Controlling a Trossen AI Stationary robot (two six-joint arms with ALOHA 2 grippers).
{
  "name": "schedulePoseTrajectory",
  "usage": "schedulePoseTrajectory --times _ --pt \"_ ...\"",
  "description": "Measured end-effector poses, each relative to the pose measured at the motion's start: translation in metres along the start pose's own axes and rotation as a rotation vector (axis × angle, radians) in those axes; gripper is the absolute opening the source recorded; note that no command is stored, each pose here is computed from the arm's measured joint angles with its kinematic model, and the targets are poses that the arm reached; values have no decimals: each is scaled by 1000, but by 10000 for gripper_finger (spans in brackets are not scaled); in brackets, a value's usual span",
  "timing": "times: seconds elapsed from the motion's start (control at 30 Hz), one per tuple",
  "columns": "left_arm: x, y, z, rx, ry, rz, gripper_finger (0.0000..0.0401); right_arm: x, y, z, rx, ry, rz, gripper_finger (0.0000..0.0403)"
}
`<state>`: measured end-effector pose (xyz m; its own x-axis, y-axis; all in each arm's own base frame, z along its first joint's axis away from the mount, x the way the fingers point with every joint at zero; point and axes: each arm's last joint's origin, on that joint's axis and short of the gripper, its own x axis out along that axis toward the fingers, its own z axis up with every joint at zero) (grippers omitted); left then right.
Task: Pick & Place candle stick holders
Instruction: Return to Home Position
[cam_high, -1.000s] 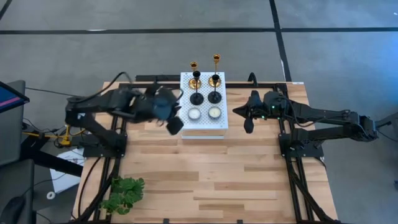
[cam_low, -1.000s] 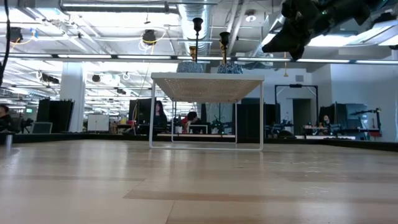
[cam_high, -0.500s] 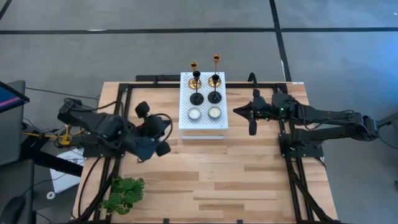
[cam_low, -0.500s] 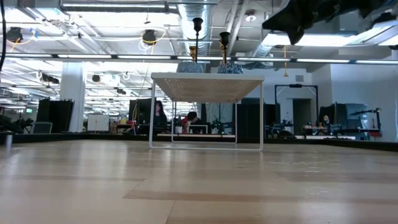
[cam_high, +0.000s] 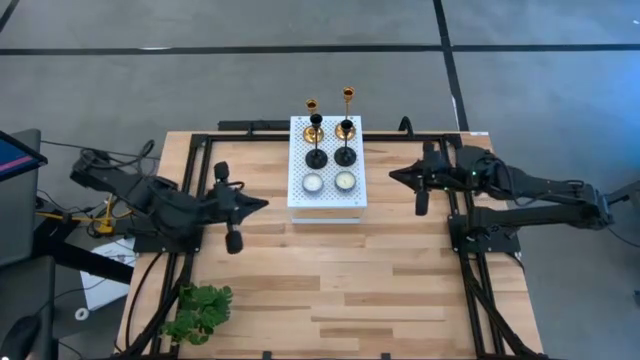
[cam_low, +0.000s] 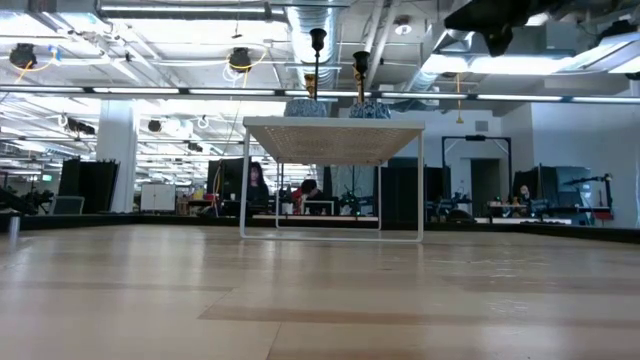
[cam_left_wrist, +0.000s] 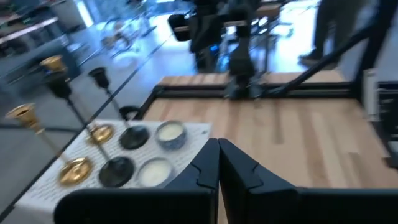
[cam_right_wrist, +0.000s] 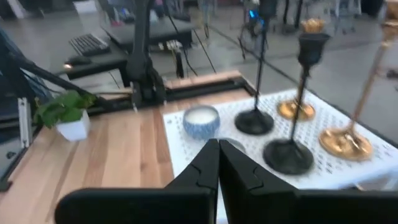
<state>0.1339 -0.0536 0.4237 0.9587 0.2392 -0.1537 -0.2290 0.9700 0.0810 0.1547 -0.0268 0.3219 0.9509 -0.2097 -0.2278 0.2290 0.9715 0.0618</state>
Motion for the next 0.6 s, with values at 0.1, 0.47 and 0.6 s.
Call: schedulePoseTrajectory --times 0.1,0.47,0.6 --pt "-8 6 -9 -4 -45 -64 3 -10 4 14 -10 32 5 0" --pt "-18 14 -33 88 -218 -200 3 -40 16 49 -75 -123 87 0" --pt "-16 20 -39 87 -228 -181 3 -42 17 47 -59 -107 149 0"
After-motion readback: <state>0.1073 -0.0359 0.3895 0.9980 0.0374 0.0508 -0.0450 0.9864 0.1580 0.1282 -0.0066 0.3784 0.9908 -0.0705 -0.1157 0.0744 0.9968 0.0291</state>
